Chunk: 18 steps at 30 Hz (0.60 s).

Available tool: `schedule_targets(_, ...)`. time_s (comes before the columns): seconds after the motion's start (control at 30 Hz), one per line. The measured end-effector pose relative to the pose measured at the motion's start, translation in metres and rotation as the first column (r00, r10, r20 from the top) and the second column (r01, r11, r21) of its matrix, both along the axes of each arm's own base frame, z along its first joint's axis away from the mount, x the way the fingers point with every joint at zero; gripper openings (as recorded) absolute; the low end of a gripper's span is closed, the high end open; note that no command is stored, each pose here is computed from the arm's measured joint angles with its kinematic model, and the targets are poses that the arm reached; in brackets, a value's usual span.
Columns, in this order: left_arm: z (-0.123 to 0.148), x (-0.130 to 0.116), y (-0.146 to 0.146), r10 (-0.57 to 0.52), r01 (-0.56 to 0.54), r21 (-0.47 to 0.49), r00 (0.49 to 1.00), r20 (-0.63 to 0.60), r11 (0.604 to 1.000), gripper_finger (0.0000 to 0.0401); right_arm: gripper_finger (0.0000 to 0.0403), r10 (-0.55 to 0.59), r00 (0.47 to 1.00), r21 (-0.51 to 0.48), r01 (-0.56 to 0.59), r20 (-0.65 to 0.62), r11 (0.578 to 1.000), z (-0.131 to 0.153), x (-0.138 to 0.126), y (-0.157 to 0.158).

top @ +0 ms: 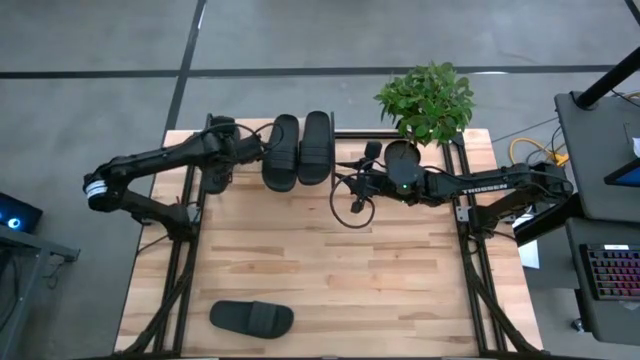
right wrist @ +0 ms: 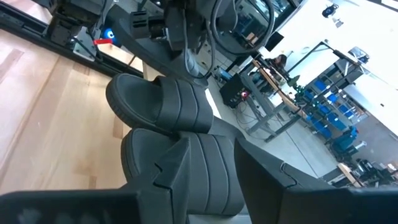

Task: Pick and place slides into the shelf
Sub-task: Put the black slipper on the shelf

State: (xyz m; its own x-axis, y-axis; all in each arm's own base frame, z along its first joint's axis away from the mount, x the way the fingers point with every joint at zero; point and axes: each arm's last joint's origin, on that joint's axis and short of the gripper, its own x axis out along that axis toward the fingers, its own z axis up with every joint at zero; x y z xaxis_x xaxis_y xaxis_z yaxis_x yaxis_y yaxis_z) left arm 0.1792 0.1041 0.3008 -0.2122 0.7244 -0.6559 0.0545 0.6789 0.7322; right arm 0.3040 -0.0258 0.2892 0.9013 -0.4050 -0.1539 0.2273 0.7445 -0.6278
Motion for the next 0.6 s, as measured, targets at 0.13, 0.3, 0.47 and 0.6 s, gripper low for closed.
schedule_targets(0.13,0.008,-0.006,-0.005,-0.01,0.011,-0.018,0.998,0.062,1.0,0.0228,0.0114,0.0,1.0,0.0,0.0,0.0,1.0,0.0,0.0,0.0)
schedule_targets(0.3,0.015,-0.015,-0.01,-0.01,0.015,-0.046,0.994,0.106,0.999,0.0228,0.0112,0.0,1.0,0.0,0.0,0.0,1.0,0.0,0.0,0.0)
schedule_targets(0.47,0.026,-0.023,-0.019,0.031,-0.006,-0.116,0.975,0.219,0.993,0.0228,0.0113,0.0,1.0,0.0,0.0,0.0,1.0,0.0,0.0,0.0)
schedule_targets(0.6,0.037,-0.031,-0.028,0.076,-0.019,-0.166,0.937,0.342,0.986,0.0228,0.0112,0.0,1.0,0.0,0.0,0.0,1.0,0.0,0.0,0.0)
